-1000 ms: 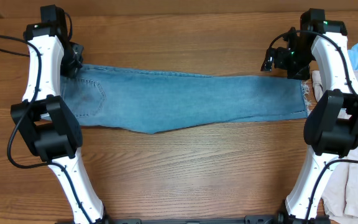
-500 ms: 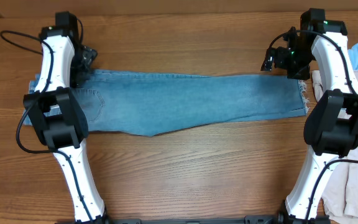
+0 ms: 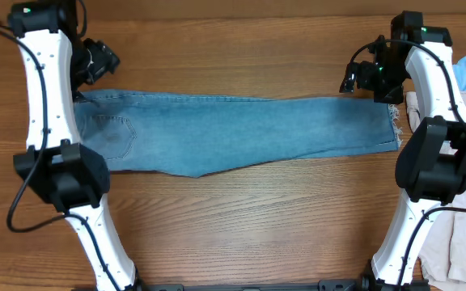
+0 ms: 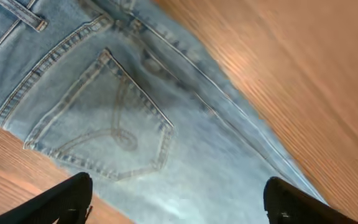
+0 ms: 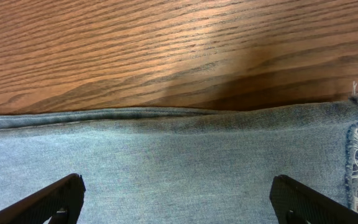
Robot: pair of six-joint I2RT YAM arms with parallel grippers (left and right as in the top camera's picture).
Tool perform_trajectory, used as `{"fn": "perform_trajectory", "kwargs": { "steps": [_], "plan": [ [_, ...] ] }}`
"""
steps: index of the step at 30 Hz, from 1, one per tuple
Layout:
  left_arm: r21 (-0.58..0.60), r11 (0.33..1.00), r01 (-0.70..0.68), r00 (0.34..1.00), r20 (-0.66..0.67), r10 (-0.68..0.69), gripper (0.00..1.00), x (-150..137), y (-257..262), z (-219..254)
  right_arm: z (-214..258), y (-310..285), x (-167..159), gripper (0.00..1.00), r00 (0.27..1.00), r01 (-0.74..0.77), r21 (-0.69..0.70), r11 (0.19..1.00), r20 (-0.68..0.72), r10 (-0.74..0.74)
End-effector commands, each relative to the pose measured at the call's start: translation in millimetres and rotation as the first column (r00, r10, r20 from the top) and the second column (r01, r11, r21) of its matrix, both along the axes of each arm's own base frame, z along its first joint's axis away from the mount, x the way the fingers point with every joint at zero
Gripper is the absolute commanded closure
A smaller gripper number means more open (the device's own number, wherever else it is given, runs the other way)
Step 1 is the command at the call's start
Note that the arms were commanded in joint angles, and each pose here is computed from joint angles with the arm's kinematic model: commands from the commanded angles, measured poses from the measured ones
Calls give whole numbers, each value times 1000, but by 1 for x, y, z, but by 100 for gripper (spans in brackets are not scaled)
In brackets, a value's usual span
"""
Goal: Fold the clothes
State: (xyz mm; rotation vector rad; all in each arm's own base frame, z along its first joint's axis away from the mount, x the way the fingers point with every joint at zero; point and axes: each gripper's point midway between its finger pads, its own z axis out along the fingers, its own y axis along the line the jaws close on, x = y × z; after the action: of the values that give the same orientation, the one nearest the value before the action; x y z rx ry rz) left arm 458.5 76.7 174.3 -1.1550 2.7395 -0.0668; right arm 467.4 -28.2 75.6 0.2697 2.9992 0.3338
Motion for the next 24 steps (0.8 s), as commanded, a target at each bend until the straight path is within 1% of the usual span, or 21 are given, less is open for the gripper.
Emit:
{"fn": "perform_trajectory", "kwargs": {
  "steps": [1, 4, 5, 6, 11, 14, 15, 16, 18, 24],
  "plan": [
    [-49, 998, 48, 998, 53, -46, 0, -13, -16, 35, 4, 1, 5, 0, 1000, 2, 5, 1000, 21, -2],
    [-51, 998, 48, 998, 50, -45, 0, -13, -16, 34, 5, 10, 3, 0, 1000, -4, 52, 999, 16, 4],
    [-50, 998, 48, 998, 53, -46, 0, -13, -16, 34, 3, 6, -9, 0, 999, -7, 27, 1000, -34, 8],
    [-50, 998, 48, 998, 53, -46, 0, -13, -16, 34, 1, -5, -18, 0, 998, 5, -14, 1000, -70, -6],
    [-50, 998, 48, 998, 53, -46, 0, -13, -16, 34, 0, -58, -46, 0, 986, 85, 1, 996, -145, -84],
    [-50, 998, 48, 998, 53, -46, 0, -13, -16, 34, -3, -101, -63, 0, 970, 184, 6, 983, -165, -181],
    [-50, 998, 48, 998, 53, -46, 0, -13, -16, 34, -5, -108, -66, 3, 965, 207, 15, 978, -166, -202],
    [-50, 998, 47, 998, 53, -45, 0, -13, -16, 34, -6, -109, -67, 9, 964, 217, 35, 976, -166, -208],
    [-50, 998, 47, 998, 53, -45, 0, -13, -16, 34, -14, -107, -71, 17, 971, 181, 57, 982, -168, -170],
    [-50, 998, 47, 998, 53, -45, 0, -13, -16, 34, -50, -101, -78, 17, 970, 174, 61, 983, -182, -160]
  ]
}}
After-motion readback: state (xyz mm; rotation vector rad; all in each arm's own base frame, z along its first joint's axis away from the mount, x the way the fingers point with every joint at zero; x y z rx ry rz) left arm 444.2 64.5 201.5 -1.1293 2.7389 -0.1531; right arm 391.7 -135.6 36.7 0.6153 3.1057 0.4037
